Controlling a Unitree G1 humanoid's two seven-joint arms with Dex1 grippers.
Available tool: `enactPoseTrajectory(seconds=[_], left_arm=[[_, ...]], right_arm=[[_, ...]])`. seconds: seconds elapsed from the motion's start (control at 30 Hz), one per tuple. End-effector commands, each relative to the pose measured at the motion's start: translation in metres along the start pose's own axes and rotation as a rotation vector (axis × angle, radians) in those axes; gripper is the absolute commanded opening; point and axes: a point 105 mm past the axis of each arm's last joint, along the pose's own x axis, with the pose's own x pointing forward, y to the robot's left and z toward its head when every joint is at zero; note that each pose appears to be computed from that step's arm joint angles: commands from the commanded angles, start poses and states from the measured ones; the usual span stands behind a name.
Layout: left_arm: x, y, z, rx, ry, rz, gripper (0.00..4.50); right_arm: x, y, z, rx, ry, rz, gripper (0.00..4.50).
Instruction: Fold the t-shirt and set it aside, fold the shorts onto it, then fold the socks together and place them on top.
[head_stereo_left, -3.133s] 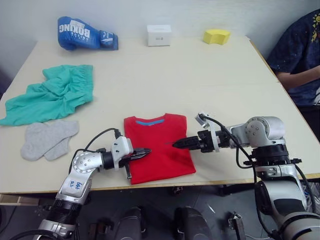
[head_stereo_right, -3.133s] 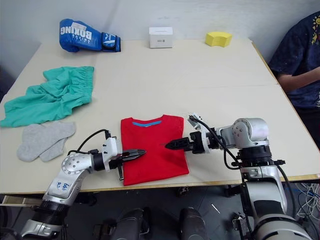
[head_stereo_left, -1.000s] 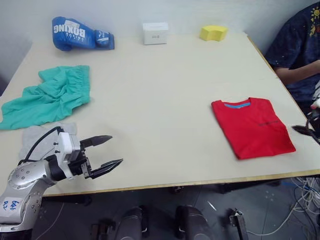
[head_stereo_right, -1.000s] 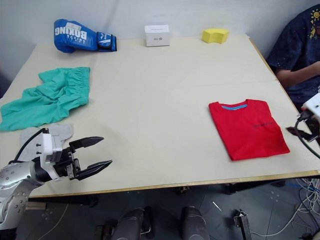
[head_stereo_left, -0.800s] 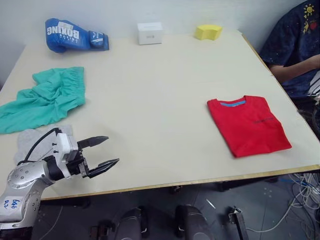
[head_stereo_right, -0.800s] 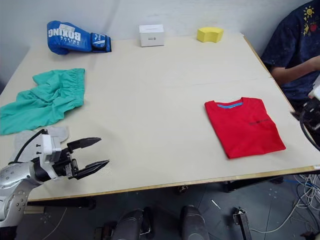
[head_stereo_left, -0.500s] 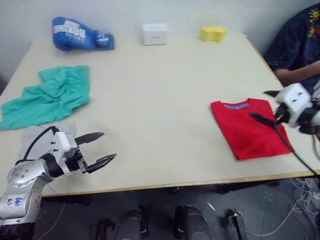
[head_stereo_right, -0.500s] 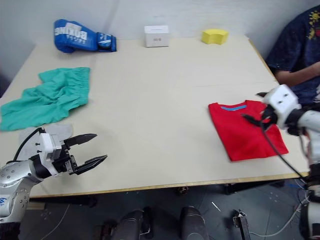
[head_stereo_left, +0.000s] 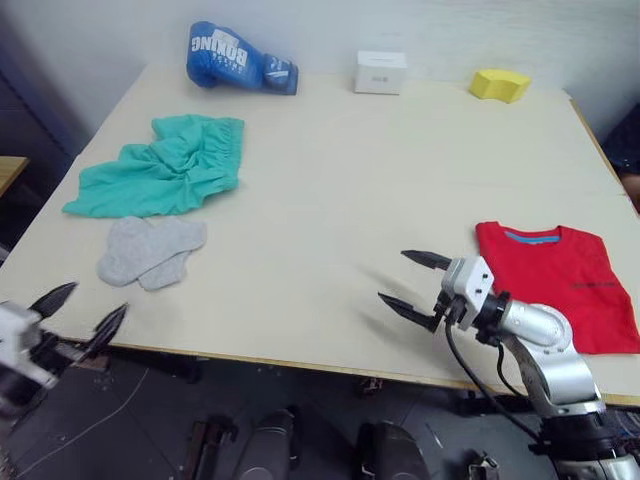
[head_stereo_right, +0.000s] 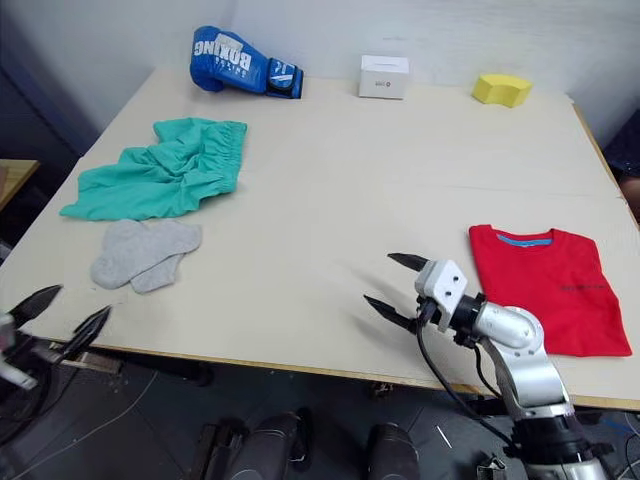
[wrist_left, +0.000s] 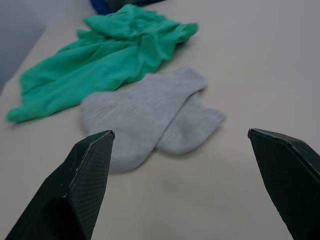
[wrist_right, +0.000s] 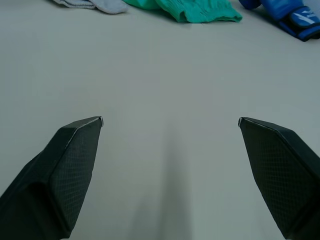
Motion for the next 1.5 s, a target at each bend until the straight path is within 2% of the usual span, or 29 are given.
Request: enactPoseTrajectory(seconds=[0.03, 0.1, 0.17, 0.23, 0.33, 0.47, 0.6, 0.77, 0.87, 0.93, 0.97, 1.07, 1.17, 1.3, 1.47, 1.5], left_arm=[[-0.032, 0.018, -0.011, -0.048, 0.061, 0.136, 4.5], [-0.033, 0.019, -0.011, -0.068, 0.076, 0.15, 4.5], [-0.024, 0.017, -0.001, -0.085, 0.057, 0.129, 4.5], [-0.002, 0.009, 0.015, -0.093, 0.034, 0.057, 4.5], [0.034, -0.004, 0.029, -0.113, 0.072, -0.051, 4.5], [0.11, -0.018, 0.058, 0.016, 0.1, -0.198, 4.5], [0.181, -0.028, 0.072, 0.134, 0.097, -0.235, 4.5], [0.246, -0.029, 0.061, 0.172, 0.163, -0.138, 4.5], [0.262, -0.034, 0.05, 0.214, 0.242, -0.09, 4.5], [0.263, -0.028, 0.042, 0.303, 0.307, -0.031, 4.5], [0.264, -0.023, 0.044, 0.303, 0.3, 0.015, 4.5], [0.265, -0.022, 0.045, 0.268, 0.294, 0.05, 3.93], [0.269, -0.026, 0.052, 0.187, 0.248, 0.058, 3.07], [0.276, -0.035, 0.06, 0.179, 0.228, 0.051, 1.83], [0.282, -0.043, 0.066, 0.126, 0.179, 0.058, 0.16], [0.283, -0.045, 0.067, 0.112, 0.168, 0.056, 0.07]], right_arm=[[-0.023, -0.002, 0.006, -0.075, -0.008, -0.12, 4.45], [-0.032, 0.007, 0.005, -0.075, 0.005, -0.112, 4.45], [-0.036, 0.01, 0.008, -0.066, 0.002, -0.122, 4.45], [-0.039, 0.007, 0.006, 0.001, 0.033, -0.153, 4.45], [-0.034, 0.004, 0.006, 0.023, 0.059, -0.148, 4.45], [-0.017, -0.009, 0.027, -0.007, -0.006, -0.15, 4.45], [-0.012, -0.013, 0.031, -0.005, -0.017, -0.165, 4.45], [-0.011, -0.016, 0.038, -0.009, -0.028, -0.218, 4.45], [-0.014, -0.014, 0.043, -0.016, -0.029, -0.252, 4.45], [-0.018, -0.015, 0.047, -0.02, -0.029, -0.288, 4.45], [-0.02, -0.016, 0.048, -0.017, -0.03, -0.311, 4.45], [-0.032, -0.012, 0.049, -0.034, 0.001, -0.363, 4.5], [-0.053, -0.006, 0.051, -0.045, 0.045, -0.424, 4.5], [-0.073, 0.003, 0.05, -0.053, 0.114, -0.465, 4.5], [-0.079, 0.011, 0.049, -0.069, 0.153, -0.465, 4.5], [-0.079, 0.012, 0.048, -0.072, 0.155, -0.464, 4.5]])
